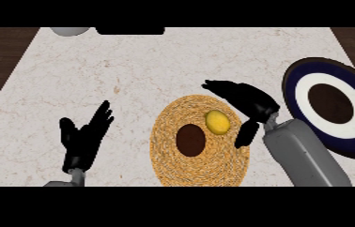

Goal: Pick the lemon from the placemat and place it in the plate

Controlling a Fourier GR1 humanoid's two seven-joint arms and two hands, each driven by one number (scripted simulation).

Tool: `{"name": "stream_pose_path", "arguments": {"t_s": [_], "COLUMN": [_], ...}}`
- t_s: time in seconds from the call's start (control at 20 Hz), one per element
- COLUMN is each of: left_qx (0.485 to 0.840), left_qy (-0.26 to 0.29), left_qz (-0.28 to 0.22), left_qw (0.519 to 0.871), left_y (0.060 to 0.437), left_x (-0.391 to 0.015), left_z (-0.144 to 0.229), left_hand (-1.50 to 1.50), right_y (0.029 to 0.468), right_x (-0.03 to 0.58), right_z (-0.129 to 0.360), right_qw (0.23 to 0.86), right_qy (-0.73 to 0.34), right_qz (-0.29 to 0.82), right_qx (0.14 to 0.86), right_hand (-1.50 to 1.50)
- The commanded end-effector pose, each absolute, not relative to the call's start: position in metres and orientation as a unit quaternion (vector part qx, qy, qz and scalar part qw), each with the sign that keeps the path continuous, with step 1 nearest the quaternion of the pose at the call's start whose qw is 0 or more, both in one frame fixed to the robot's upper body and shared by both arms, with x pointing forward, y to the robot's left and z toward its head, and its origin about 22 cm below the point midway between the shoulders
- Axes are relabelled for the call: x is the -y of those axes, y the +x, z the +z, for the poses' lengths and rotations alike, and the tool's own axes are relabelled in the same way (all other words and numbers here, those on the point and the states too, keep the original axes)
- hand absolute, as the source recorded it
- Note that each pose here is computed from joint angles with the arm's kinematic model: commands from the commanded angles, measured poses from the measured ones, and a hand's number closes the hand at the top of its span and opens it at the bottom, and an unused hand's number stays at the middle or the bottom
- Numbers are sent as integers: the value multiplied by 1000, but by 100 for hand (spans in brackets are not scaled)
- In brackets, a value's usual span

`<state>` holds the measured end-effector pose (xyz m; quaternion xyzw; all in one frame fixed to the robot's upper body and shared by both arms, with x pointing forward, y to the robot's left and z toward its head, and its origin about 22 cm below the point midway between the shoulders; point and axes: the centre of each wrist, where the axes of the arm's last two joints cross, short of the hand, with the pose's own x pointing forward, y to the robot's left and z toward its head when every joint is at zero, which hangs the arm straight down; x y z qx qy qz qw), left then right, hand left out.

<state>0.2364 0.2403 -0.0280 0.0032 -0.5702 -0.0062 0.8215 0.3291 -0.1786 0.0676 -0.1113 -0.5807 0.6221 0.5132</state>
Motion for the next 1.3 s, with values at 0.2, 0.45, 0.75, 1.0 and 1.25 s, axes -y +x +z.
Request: {"name": "stream_pose_path", "arguments": {"t_s": [0.2, 0.45, 0.75, 1.0, 1.25], "left_qx": [562, 561, 556, 557, 560], "left_qy": [2, 3, -5, 10, -1], "left_qz": [1, -3, 7, -4, -8], "left_qw": [827, 828, 831, 831, 828], "left_y": [225, 248, 254, 235, 237], "left_x": [-230, -235, -231, -233, -257], "left_z": [-39, -29, -35, -28, -32], "left_hand": [0, 0, 0, 0, 0], "right_y": [332, 344, 338, 336, 343], "right_x": [158, 175, 154, 163, 157], "right_z": [45, 26, 17, 18, 15], "right_qw": [520, 511, 452, 442, 422], "right_qy": [-125, -113, -122, -136, -160], "right_qz": [630, 649, 696, 688, 641], "right_qx": [563, 553, 545, 559, 620], "right_hand": [-150, -150, 150, 150, 150]}}
